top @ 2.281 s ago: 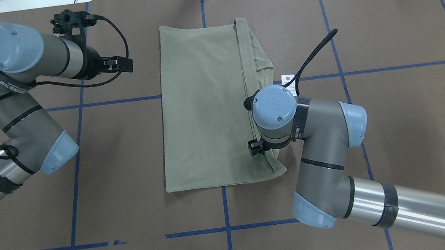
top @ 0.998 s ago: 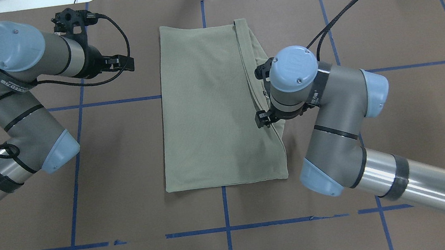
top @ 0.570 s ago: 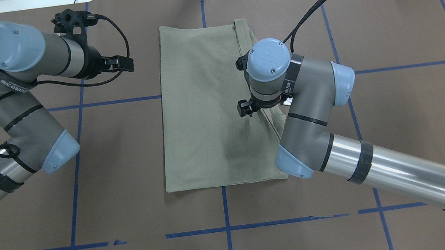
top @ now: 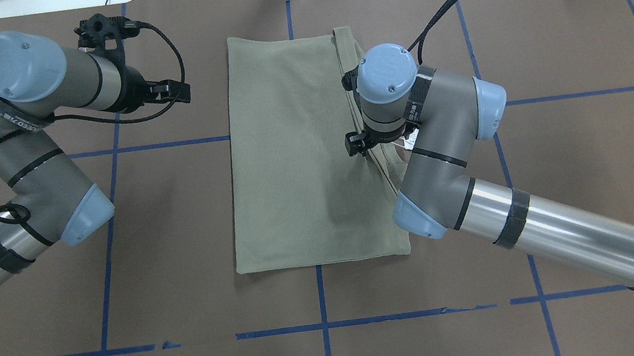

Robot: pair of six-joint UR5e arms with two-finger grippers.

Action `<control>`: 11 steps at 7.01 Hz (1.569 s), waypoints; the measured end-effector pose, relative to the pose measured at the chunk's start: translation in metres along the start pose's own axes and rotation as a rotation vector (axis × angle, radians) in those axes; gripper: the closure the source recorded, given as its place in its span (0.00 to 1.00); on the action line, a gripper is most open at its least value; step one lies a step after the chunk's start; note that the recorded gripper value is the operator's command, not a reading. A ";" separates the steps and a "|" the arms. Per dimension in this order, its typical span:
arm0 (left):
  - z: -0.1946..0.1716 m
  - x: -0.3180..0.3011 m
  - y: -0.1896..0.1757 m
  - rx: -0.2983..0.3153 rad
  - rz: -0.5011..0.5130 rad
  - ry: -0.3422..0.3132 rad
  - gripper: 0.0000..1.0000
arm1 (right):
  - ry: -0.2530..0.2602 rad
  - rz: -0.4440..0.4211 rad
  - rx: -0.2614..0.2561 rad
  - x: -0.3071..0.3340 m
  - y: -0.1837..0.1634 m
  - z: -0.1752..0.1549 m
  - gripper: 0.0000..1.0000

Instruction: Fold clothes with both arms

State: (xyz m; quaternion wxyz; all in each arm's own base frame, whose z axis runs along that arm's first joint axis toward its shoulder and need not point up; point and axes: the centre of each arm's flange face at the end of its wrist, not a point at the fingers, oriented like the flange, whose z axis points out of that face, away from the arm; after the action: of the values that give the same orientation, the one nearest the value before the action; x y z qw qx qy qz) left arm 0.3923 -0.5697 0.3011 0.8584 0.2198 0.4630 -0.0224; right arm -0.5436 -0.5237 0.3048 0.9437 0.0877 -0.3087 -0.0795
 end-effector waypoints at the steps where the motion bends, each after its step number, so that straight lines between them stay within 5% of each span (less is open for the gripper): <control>1: -0.001 0.002 -0.001 0.002 -0.002 0.003 0.00 | 0.007 -0.001 -0.003 0.009 -0.002 0.002 0.00; 6: -0.008 0.015 -0.007 0.013 -0.002 0.021 0.00 | 0.045 -0.048 -0.004 0.101 -0.031 0.002 0.00; 9: -0.016 0.020 -0.008 0.021 0.002 0.033 0.00 | 0.022 -0.049 0.020 0.054 -0.098 -0.017 0.00; 11: -0.017 0.019 -0.010 0.024 0.003 0.033 0.00 | 0.016 -0.057 0.039 0.037 -0.128 0.004 0.00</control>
State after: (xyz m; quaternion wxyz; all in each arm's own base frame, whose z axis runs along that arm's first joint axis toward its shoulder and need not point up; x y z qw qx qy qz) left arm 0.3872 -0.5683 0.2741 0.8481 0.2311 0.4762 -0.0232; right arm -0.5283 -0.6566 0.3014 0.9418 0.1153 -0.2998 -0.0996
